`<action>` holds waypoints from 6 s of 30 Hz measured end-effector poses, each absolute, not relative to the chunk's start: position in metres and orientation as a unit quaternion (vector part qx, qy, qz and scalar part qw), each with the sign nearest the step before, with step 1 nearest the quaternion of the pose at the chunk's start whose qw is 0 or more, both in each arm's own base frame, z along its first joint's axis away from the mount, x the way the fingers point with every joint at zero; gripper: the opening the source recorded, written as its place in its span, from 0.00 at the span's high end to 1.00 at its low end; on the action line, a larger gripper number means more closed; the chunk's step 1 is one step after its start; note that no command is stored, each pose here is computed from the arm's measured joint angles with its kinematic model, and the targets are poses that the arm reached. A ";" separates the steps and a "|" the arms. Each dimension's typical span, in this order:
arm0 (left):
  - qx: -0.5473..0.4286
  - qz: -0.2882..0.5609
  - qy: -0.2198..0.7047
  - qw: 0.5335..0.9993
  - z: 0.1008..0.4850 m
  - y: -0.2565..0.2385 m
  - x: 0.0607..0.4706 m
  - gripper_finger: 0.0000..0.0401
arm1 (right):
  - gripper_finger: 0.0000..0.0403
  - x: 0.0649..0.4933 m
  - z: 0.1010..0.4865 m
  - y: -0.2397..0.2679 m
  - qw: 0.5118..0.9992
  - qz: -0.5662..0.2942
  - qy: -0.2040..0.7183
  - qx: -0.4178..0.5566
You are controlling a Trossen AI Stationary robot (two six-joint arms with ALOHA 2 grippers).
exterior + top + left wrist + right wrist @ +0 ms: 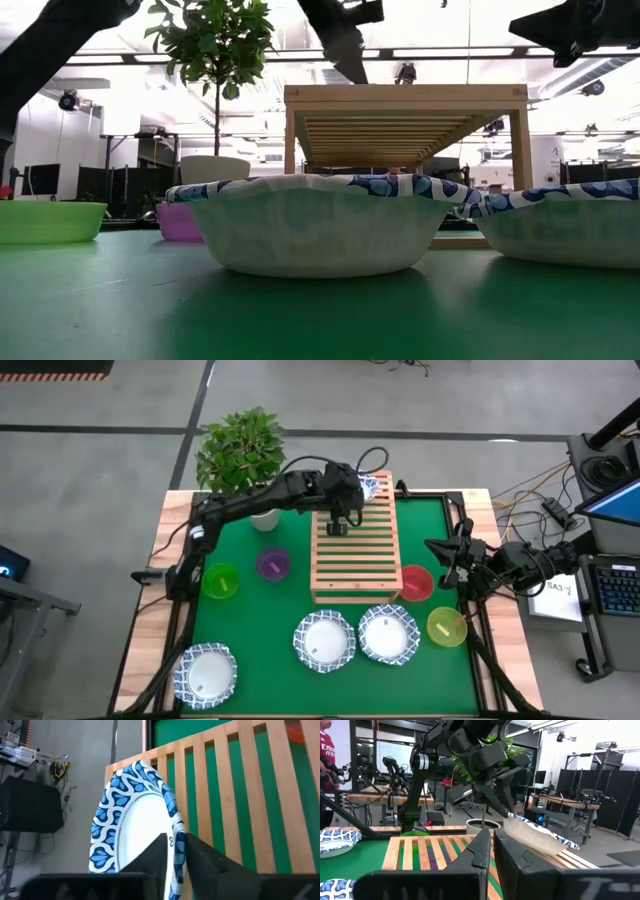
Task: Place and stack bowls onto a shelf
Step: Put the white patterned bowl on the shelf, then put the violet bowl on the shelf, then stack the yellow bowl on top of the violet bowl
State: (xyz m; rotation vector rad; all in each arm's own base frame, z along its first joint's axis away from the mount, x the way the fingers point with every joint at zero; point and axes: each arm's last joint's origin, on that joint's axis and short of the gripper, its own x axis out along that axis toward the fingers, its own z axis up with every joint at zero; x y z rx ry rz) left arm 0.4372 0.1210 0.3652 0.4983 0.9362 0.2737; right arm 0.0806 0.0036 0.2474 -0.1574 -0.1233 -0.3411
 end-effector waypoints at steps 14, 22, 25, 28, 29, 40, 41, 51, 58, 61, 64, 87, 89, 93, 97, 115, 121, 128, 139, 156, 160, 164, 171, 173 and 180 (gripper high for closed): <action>0.189 0.104 0.485 0.848 0.368 0.090 0.425 0.48 | 0.97 0.081 0.247 0.004 0.981 -0.169 -0.062 -0.074; 0.120 0.073 0.561 0.816 0.383 0.042 0.386 0.48 | 0.97 0.081 0.248 0.004 0.981 -0.168 -0.065 -0.067; 0.056 0.062 0.594 0.800 0.381 0.027 0.376 0.51 | 0.97 0.081 0.248 0.004 0.981 -0.168 -0.065 -0.065; 0.040 0.059 0.602 0.795 0.376 0.009 0.373 0.54 | 0.97 0.081 0.248 0.004 0.981 -0.168 -0.065 -0.065; 0.041 0.053 0.608 0.791 0.374 0.002 0.371 0.54 | 0.97 0.081 0.248 0.004 0.982 -0.168 -0.066 -0.064; 0.030 0.101 0.620 0.778 0.331 -0.042 0.322 0.56 | 0.97 0.081 0.248 0.004 0.982 -0.167 -0.066 -0.059; 0.022 0.106 0.614 0.782 0.325 -0.042 0.315 0.56 | 0.97 0.081 0.248 0.004 0.982 -0.167 -0.066 -0.059; 0.002 0.145 0.557 0.818 0.241 -0.033 0.264 0.56 | 0.97 0.081 0.248 0.004 0.982 -0.166 -0.067 -0.055; 0.038 0.182 0.545 0.818 0.199 -0.027 0.258 0.56 | 0.97 0.081 0.248 0.004 0.982 -0.166 -0.067 -0.056; 0.048 0.188 0.553 0.811 0.189 -0.023 0.259 0.56 | 0.97 0.081 0.248 0.004 0.982 -0.167 -0.067 -0.056; 0.047 0.192 0.555 0.808 0.184 -0.020 0.260 0.57 | 0.97 0.081 0.248 0.004 0.982 -0.167 -0.067 -0.056; 0.036 0.171 0.583 0.793 0.170 -0.023 0.273 0.99 | 0.97 0.081 0.248 0.004 0.982 -0.167 -0.066 -0.057; 0.040 0.167 0.586 0.792 0.182 -0.026 0.277 0.99 | 0.97 0.081 0.248 0.004 0.982 -0.167 -0.066 -0.057; 0.051 0.157 0.598 0.784 0.214 -0.036 0.282 1.00 | 0.97 0.081 0.248 0.004 0.982 -0.167 -0.066 -0.057; 0.062 0.149 0.595 0.788 0.260 -0.049 0.287 1.00 | 0.97 0.081 0.248 0.004 0.982 -0.167 -0.066 -0.057; 0.238 0.059 0.326 0.913 0.379 -0.060 0.364 1.00 | 0.97 0.081 0.248 0.004 0.982 -0.166 -0.067 -0.056; 0.237 0.081 0.370 0.894 0.351 -0.028 0.395 1.00 | 0.97 0.081 0.248 0.004 0.982 -0.167 -0.066 -0.056; 0.226 0.081 0.420 0.875 0.333 -0.008 0.415 1.00 | 0.97 0.081 0.248 0.004 0.982 -0.167 -0.066 -0.058; 0.181 0.048 0.492 0.850 0.332 -0.011 0.435 1.00 | 0.97 0.081 0.247 0.004 0.982 -0.168 -0.063 -0.066; 0.186 0.041 0.506 0.841 0.344 -0.014 0.444 0.76 | 0.97 0.081 0.247 0.004 0.982 -0.168 -0.064 -0.061; 0.180 0.039 0.508 0.842 0.358 -0.018 0.431 0.73 | 0.97 0.081 0.248 0.004 0.982 -0.167 -0.069 -0.050; 0.167 0.035 0.520 0.837 0.370 -0.025 0.414 0.73 | 0.97 0.080 0.252 0.004 0.983 -0.153 -0.092 -0.034; 0.155 0.024 0.539 0.827 0.375 -0.043 0.386 0.78 | 0.97 0.088 0.261 0.015 0.990 0.000 -0.141 -0.017; 0.157 0.016 0.535 0.830 0.372 -0.049 0.378 0.80 | 0.97 0.094 0.262 0.018 0.989 0.030 -0.142 -0.010; 0.146 0.002 0.433 0.889 0.355 -0.063 0.341 0.83 | 0.97 0.123 0.254 0.026 0.993 0.054 -0.099 0.017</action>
